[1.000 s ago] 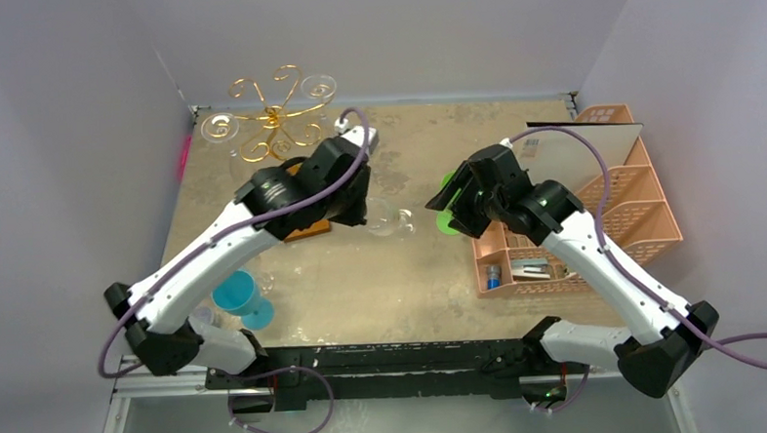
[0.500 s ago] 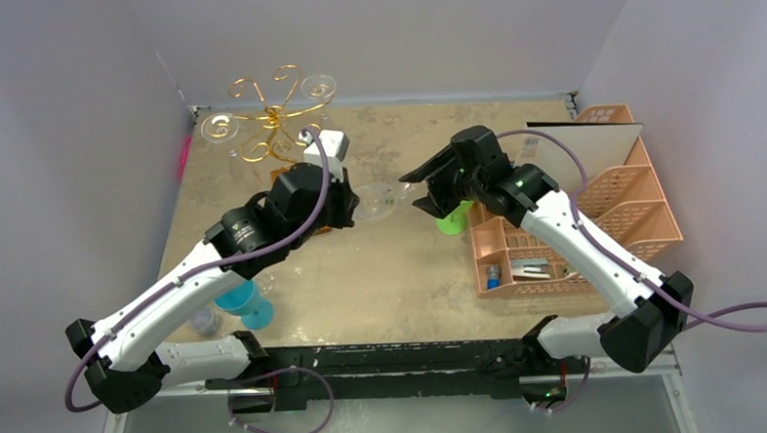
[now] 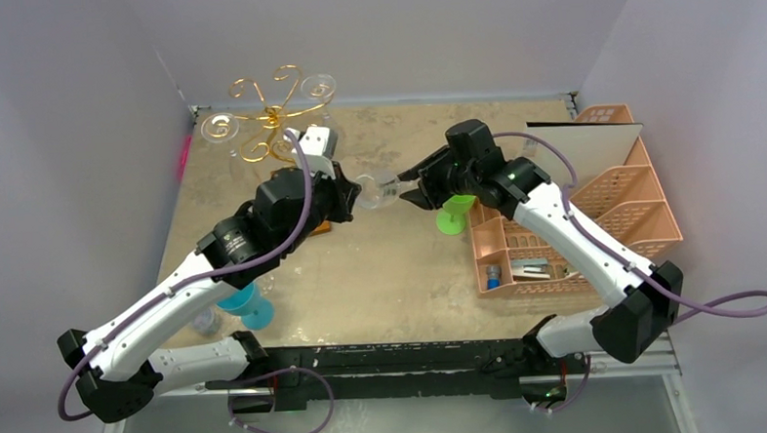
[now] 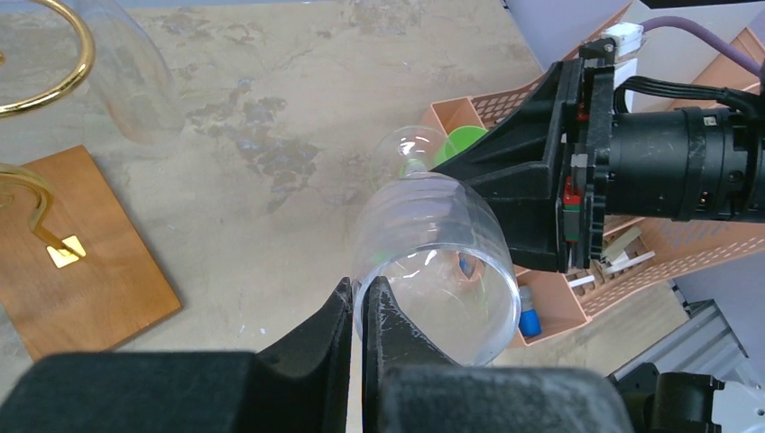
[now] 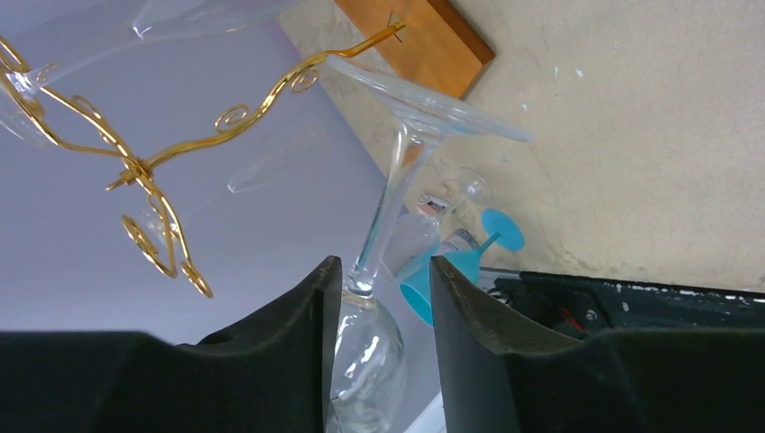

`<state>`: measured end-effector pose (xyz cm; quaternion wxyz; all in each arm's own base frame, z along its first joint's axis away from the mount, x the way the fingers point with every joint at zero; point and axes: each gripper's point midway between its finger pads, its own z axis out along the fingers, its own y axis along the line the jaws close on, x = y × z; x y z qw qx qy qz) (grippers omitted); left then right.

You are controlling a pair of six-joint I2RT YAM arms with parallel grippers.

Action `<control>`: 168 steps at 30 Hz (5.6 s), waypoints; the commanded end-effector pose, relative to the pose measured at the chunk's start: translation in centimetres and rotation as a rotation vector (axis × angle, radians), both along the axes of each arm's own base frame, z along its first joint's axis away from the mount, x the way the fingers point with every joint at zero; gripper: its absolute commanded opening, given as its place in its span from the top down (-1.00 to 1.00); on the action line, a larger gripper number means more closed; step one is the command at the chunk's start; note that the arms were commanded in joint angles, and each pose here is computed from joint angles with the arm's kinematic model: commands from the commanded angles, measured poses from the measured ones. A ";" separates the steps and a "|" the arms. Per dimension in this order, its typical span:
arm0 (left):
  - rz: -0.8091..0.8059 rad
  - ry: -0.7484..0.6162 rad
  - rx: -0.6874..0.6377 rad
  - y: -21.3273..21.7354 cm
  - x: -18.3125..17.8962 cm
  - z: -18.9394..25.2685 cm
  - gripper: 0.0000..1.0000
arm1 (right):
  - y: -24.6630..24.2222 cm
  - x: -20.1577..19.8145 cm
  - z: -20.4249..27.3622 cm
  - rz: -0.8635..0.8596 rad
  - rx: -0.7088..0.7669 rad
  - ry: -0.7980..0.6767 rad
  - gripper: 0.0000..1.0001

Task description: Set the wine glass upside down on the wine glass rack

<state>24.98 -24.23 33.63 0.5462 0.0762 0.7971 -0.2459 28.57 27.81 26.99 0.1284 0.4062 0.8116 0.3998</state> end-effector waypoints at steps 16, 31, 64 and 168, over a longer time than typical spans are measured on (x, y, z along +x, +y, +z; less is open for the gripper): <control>-0.068 -0.067 -0.166 -1.5 -0.7 2.9 1.00 | 1.8 0.9 3.3 0.003 0.134 -0.023 1.00; -0.047 -0.038 -0.193 -0.4 -1.5 2.6 0.04 | 0.6 1.9 5.0 -0.003 0.067 -0.175 1.00; 0.008 -0.395 0.032 5.9 -1.9 14.5 -0.36 | -2.5 2.5 9.0 0.493 -0.549 -1.195 1.00; 0.422 -0.630 0.407 9.1 4.9 23.5 -0.51 | 17.6 6.5 8.7 0.860 -0.098 -1.990 1.00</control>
